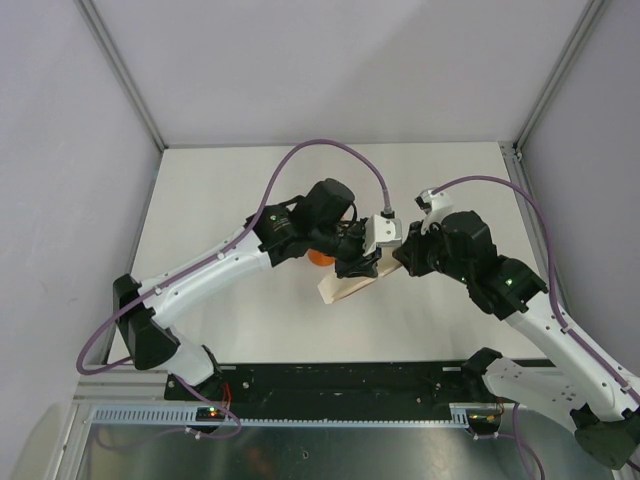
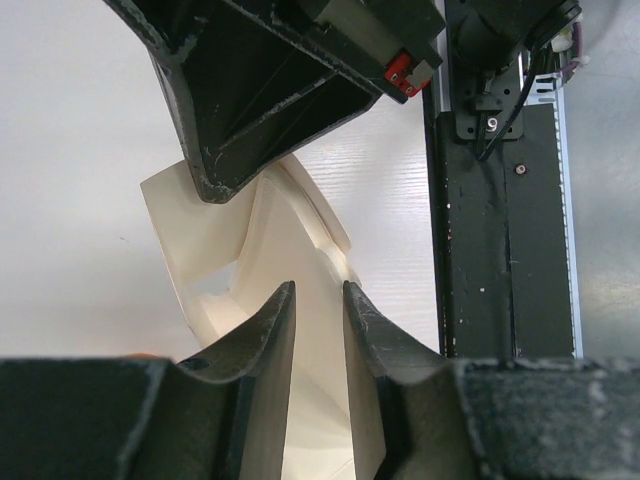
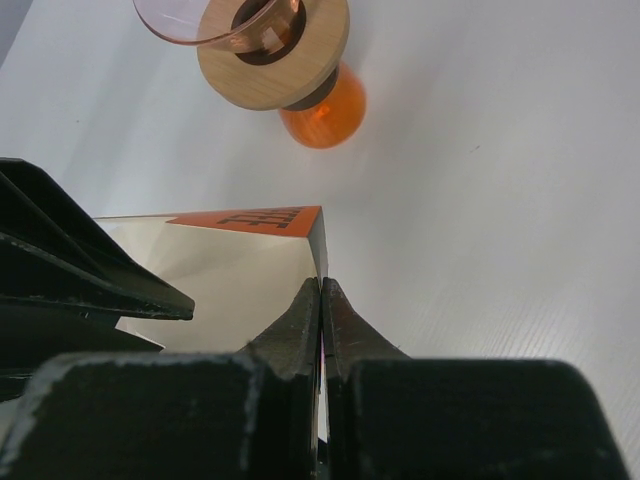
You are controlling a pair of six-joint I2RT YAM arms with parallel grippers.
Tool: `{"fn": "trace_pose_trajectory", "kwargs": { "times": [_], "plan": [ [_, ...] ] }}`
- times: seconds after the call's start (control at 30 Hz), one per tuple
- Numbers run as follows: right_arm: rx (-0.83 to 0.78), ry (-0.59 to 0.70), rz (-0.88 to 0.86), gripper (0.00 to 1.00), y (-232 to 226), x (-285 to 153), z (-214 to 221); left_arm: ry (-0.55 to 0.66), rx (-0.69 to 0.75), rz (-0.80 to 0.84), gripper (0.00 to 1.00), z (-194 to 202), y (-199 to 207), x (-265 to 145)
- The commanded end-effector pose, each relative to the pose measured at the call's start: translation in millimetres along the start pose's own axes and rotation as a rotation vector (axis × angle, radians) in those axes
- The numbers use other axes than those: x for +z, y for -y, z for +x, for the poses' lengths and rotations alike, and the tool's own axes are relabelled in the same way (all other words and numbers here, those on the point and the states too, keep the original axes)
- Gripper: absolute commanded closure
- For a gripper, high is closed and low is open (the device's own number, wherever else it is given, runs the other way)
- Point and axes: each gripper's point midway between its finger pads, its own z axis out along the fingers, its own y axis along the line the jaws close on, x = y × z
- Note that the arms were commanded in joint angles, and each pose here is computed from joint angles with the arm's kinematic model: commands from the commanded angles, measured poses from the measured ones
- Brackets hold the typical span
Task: Place the coffee filter in the dripper
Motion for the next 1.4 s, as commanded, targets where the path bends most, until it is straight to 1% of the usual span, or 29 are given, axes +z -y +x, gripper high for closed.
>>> {"fn": "trace_pose_trajectory", "kwargs": {
  "times": [0.0, 0.13, 0.33, 0.63, 0.83, 1.13, 1.37],
  "plan": [
    [-0.005, 0.065, -0.016, 1.00, -8, -9, -22, 0.040, 0.028, -0.001, 0.69, -17, 1, -3],
    [-0.006, 0.067, -0.017, 1.00, -8, -9, -23, 0.035, 0.032, -0.016, 0.69, -16, -2, -4],
    [-0.008, 0.066, -0.016, 1.00, -8, -9, -23, 0.041, 0.050, -0.024, 0.72, -18, -2, -8],
    [-0.009, 0.068, -0.019, 1.00, -9, -10, -23, 0.032, 0.039, -0.036, 0.71, -17, -6, -5],
    [-0.012, 0.063, -0.017, 1.00, -8, -10, -22, 0.028, 0.073, -0.074, 0.69, -16, -10, -12],
    [-0.016, 0.063, -0.026, 1.00, -10, -7, -22, 0.022, 0.070, -0.063, 0.67, -13, -8, -10],
    [-0.018, 0.064, -0.022, 1.00, -9, -8, -22, 0.024, 0.096, -0.078, 0.62, -12, -7, -17]
  ]
}}
